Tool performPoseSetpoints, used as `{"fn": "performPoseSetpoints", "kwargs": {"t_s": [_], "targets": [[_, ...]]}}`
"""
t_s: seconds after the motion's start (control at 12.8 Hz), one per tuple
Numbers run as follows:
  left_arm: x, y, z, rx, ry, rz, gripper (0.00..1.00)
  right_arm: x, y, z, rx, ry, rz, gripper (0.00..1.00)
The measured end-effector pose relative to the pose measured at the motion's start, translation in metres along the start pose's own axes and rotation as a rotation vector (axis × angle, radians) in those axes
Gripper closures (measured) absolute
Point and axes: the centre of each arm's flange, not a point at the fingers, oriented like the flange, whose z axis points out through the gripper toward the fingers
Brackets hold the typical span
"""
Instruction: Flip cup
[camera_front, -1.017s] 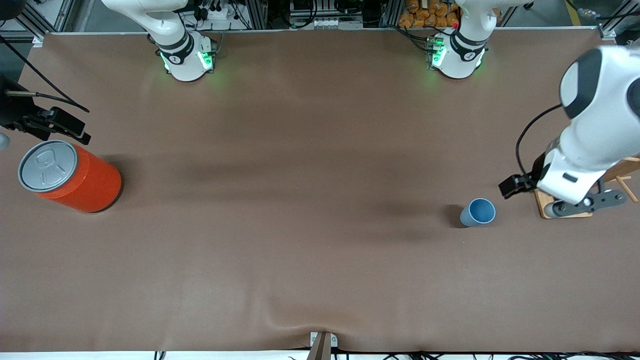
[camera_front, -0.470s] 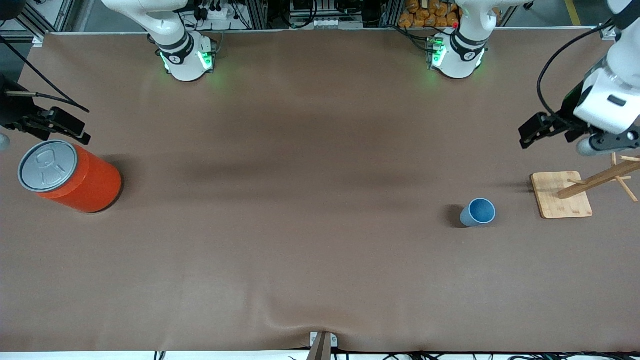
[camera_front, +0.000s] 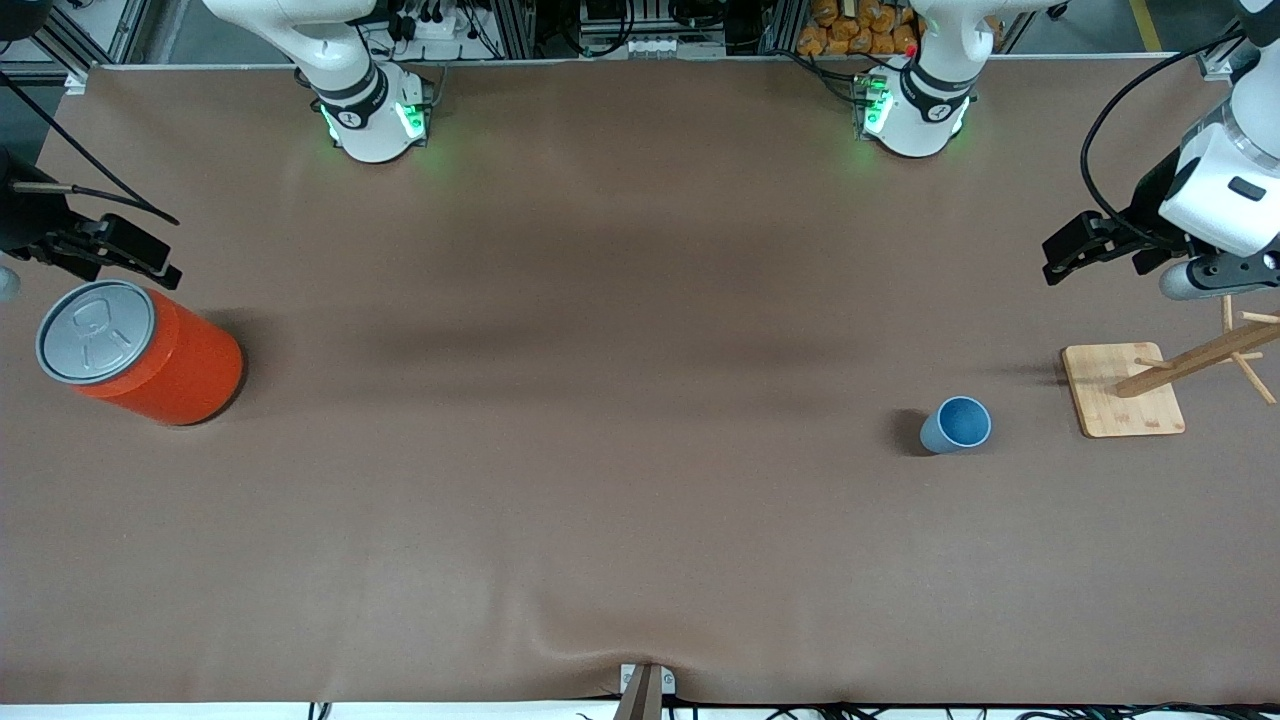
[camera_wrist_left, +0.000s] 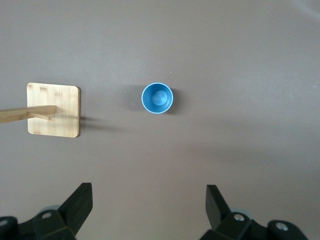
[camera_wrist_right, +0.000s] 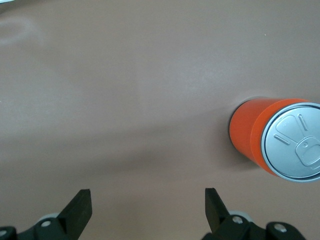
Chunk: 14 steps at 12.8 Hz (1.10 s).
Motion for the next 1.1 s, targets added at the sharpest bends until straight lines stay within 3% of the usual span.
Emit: {"fn": "performPoseSetpoints", "kwargs": {"t_s": [0.7, 1.1], "targets": [[-0.006, 0.003, -0.017, -0.004, 0.026, 0.012, 0.00, 0.000, 0.000, 0.000, 0.000, 0.000, 0.000, 0.00], [-0.012, -0.039, -0.017, -0.013, -0.020, 0.056, 0.00, 0.001, 0.001, 0.000, -0.004, 0.006, 0.001, 0.00]]}}
